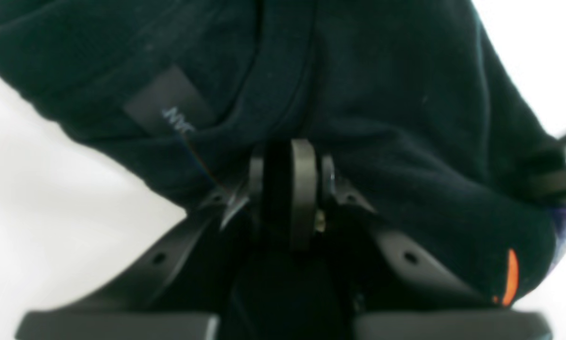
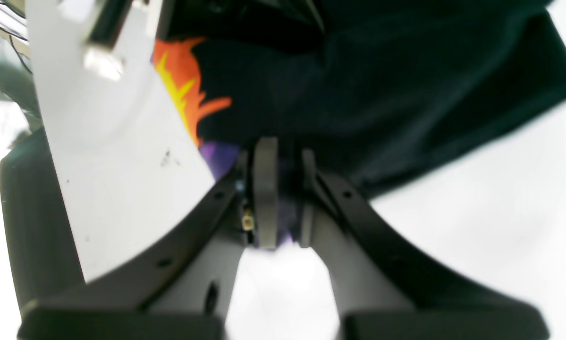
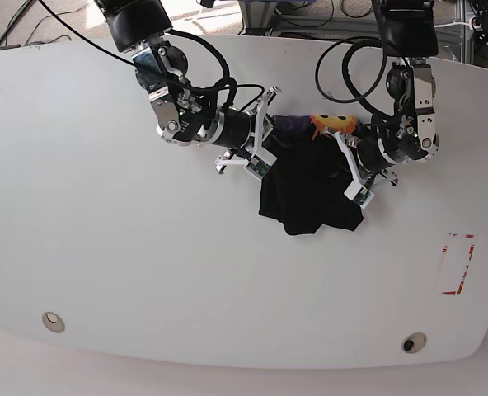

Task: Layout the t-shirt on the table in an organized manner, then fold the t-shirt properly
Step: 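Lift the shirt bundle with both grippers and fold it over, then carry the folded shirt with the left gripper to the table edge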

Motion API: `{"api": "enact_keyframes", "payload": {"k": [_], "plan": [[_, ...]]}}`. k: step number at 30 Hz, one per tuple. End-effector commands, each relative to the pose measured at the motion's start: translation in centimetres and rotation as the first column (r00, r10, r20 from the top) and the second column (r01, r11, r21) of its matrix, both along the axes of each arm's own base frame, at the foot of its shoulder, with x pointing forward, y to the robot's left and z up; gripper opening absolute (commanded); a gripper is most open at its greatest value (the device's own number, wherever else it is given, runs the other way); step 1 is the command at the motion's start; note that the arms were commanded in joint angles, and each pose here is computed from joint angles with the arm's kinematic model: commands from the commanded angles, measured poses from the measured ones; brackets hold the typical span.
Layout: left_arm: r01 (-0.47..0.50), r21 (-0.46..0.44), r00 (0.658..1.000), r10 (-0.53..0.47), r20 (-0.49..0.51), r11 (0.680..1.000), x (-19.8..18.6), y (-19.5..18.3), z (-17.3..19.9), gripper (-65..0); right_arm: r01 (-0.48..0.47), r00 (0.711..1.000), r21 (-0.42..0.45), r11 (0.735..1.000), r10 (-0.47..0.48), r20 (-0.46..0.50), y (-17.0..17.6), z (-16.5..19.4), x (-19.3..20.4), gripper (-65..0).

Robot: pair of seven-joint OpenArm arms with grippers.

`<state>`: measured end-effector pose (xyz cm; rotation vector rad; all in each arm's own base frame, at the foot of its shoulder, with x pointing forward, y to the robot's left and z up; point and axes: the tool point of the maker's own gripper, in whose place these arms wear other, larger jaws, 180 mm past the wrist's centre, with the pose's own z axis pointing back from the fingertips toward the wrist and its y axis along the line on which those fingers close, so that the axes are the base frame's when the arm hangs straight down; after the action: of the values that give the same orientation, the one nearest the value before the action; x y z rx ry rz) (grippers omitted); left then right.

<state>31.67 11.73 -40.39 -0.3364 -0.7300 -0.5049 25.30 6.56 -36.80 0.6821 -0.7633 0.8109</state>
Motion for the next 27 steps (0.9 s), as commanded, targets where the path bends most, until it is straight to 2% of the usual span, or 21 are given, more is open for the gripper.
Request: {"api": "enact_keyframes", "payload": {"k": [1,8,14,19,25,27], "plan": [[-0.012,0.031,0.997,0.009,0.081,0.999,1.4,0.8,2.6,-59.6,-0.014,0.997,0.048,0.999,0.010,0.073,0.5,2.8,0.6,-59.3],[0.014,0.069,0.964,-0.032,0.265,0.998,2.3,0.0,8.6,-59.6,-0.013,0.985,-0.021,1.000,0.016,0.171,-1.8,5.7,1.3,-59.3],[0.018,0.060,0.931,-0.038,0.363,0.998,3.3,-1.6,11.9,-59.6,0.054,0.970,-0.072,0.996,-0.035,0.240,-4.5,7.7,3.1,-59.3],[0.019,0.016,0.921,-0.024,0.389,1.000,4.1,-2.8,12.9,-59.6,0.094,0.964,-0.102,0.990,-0.065,0.256,-6.6,7.9,4.1,-59.3],[0.027,-0.087,0.895,0.014,0.446,0.996,4.3,-5.0,13.8,-59.6,0.127,0.960,-0.120,0.985,-0.092,0.263,-8.2,7.9,4.6,-59.3],[-0.001,-0.124,0.891,0.057,0.451,0.992,4.3,-5.6,13.4,-59.6,0.127,0.960,-0.120,0.985,-0.092,0.263,-8.2,7.9,4.6,-59.3]]}}
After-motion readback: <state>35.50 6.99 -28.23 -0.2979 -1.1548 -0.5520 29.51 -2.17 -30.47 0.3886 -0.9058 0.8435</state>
